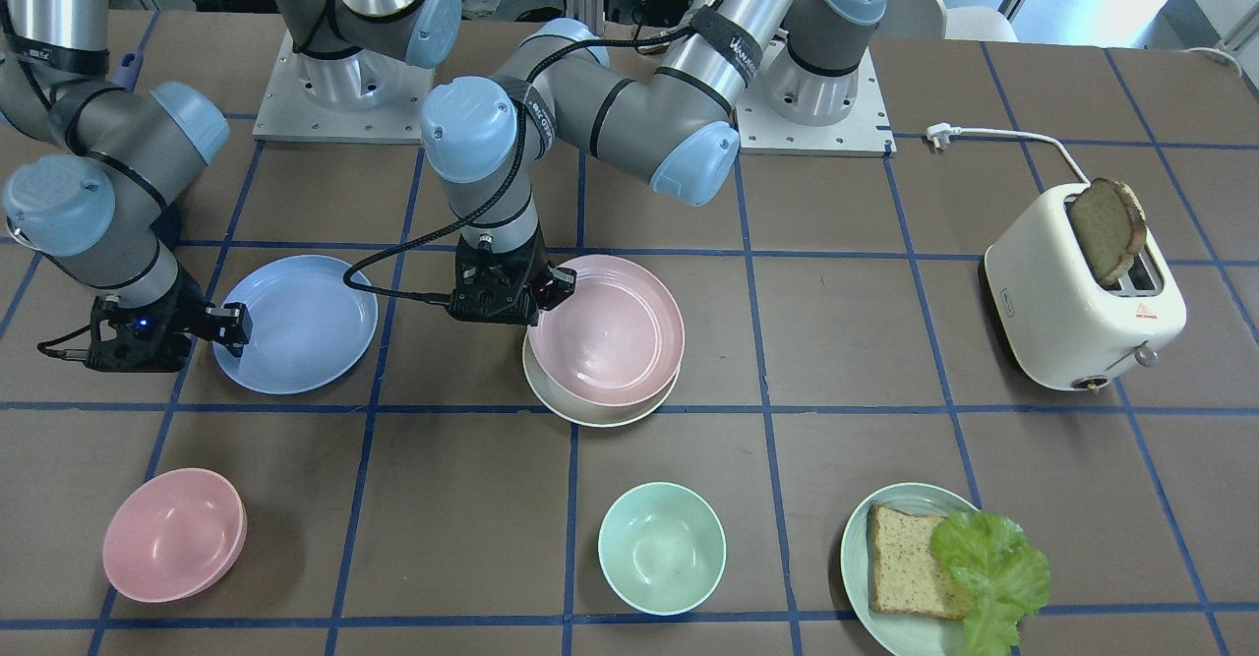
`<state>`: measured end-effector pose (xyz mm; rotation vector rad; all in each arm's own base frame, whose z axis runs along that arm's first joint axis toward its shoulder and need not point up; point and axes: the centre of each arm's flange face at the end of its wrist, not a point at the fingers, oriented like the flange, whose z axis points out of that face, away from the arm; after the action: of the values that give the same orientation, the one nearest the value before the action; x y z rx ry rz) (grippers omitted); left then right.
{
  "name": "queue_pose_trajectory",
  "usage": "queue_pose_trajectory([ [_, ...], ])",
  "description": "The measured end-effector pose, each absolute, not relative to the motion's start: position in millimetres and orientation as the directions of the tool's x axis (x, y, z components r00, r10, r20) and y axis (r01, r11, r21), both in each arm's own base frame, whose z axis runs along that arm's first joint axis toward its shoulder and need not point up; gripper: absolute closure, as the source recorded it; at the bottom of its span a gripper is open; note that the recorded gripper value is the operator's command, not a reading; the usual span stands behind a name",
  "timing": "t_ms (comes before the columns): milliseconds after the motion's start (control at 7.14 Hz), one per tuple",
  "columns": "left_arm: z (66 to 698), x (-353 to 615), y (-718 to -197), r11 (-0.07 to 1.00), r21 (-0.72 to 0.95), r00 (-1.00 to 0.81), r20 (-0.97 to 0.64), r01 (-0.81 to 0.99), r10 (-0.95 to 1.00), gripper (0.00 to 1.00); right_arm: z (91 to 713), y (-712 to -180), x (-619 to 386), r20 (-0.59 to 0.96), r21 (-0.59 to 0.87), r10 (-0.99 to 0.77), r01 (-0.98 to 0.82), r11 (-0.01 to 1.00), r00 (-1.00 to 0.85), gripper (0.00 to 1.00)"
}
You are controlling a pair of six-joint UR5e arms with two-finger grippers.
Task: Stack three plates with pink and blue
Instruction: 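Carry the pink plate onto the cream plate while the right gripper reaches the blue plate, then open the left gripper while the right gripper grasps the blue plate rim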
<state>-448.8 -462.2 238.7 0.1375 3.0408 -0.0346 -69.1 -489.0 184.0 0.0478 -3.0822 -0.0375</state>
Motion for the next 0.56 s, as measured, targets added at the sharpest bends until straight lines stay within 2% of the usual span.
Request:
queue_pose_trajectory([
  [140,237,-449,-462,0.997,-0.017,-0.992,-0.099,0.081,0.079,0.00,187,-489,-69,0.059,0.022,-0.024,-0.023,0.999,-0.998,0.39],
  [560,265,-443,-476,0.996,-0.062,-0.996,-0.067,0.059,0.055,0.00,191,-488,-68,0.054,0.023,-0.019,-0.018,1.000,-0.998,0.56],
])
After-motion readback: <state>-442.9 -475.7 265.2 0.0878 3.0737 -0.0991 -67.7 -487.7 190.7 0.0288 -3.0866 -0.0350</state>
